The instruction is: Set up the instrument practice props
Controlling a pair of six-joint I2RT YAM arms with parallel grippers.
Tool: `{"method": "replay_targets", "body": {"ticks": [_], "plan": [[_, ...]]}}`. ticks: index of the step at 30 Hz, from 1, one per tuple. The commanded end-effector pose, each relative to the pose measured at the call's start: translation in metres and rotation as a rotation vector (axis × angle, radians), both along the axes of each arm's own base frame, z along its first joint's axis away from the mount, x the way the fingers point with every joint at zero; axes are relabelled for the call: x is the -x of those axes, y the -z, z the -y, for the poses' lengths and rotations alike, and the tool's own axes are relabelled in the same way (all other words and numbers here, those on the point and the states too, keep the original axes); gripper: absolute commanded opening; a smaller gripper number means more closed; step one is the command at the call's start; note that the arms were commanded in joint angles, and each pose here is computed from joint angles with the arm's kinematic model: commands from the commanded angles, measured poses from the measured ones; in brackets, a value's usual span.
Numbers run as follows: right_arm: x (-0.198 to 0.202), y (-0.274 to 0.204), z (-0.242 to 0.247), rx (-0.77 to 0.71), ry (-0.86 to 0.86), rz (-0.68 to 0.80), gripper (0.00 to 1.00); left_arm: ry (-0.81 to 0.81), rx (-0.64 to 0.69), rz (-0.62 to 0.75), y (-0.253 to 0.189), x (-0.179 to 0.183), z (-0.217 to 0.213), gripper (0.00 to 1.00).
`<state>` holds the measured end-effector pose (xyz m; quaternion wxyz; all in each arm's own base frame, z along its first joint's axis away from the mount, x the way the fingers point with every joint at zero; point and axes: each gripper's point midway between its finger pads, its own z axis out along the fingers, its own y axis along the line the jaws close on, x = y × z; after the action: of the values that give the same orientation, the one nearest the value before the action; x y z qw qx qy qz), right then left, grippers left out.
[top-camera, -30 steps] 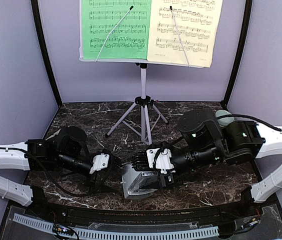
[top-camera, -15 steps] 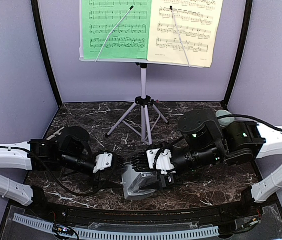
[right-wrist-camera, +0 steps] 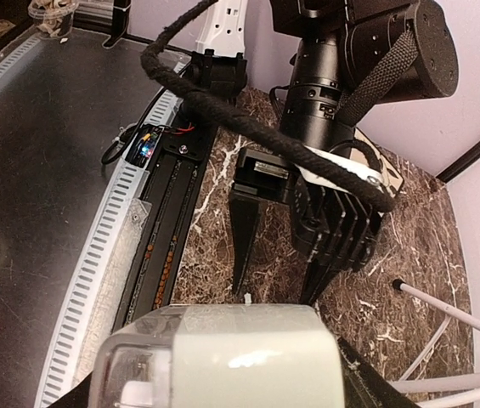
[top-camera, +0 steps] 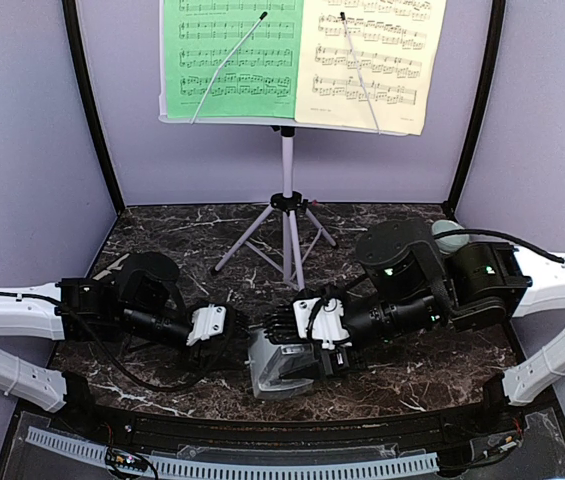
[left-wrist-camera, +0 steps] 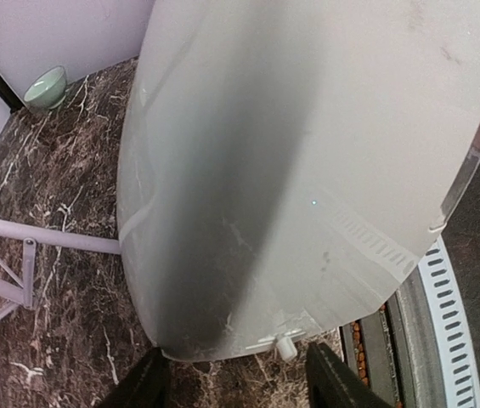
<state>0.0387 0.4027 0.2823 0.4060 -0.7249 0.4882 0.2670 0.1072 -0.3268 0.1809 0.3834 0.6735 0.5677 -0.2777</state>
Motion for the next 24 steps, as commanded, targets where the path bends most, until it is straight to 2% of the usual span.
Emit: {"method": "replay_targets", "body": {"ticks": [1, 3, 5, 9, 13, 15, 19, 24], "plan": [[-0.003, -0.075, -0.014, -0.259, 0.019, 0.043, 0.00, -0.008, 0.030, 0.007, -0.012, 0.003, -0.003, 0.69], [-0.012, -0.073, -0.017, -0.263, 0.070, 0.033, 0.00, -0.072, 0.050, 0.003, -0.016, -0.003, -0.008, 0.81], [-0.029, -0.068, -0.023, -0.264, 0.163, 0.012, 0.00, -0.162, 0.092, -0.005, -0.021, -0.012, -0.016, 0.89], [-0.071, -0.066, -0.038, -0.333, 0.381, -0.080, 0.00, -0.448, 0.172, -0.095, -0.024, -0.039, -0.043, 0.98], [-0.100, -0.052, -0.059, -0.389, 0.514, -0.171, 0.00, -0.745, 0.286, -0.184, -0.033, -0.061, -0.081, 0.99], [-0.112, -0.038, -0.072, -0.371, 0.574, -0.193, 0.00, -0.897, 0.359, -0.236, -0.036, -0.071, -0.103, 0.99], [-0.141, 0.002, -0.099, -0.328, 0.729, -0.235, 0.00, -1.146, 0.414, -0.310, -0.032, -0.082, -0.144, 0.99], [-0.148, 0.029, -0.112, -0.297, 0.752, -0.252, 0.02, -1.278, 0.440, -0.389, -0.021, -0.082, -0.165, 0.99]]}}
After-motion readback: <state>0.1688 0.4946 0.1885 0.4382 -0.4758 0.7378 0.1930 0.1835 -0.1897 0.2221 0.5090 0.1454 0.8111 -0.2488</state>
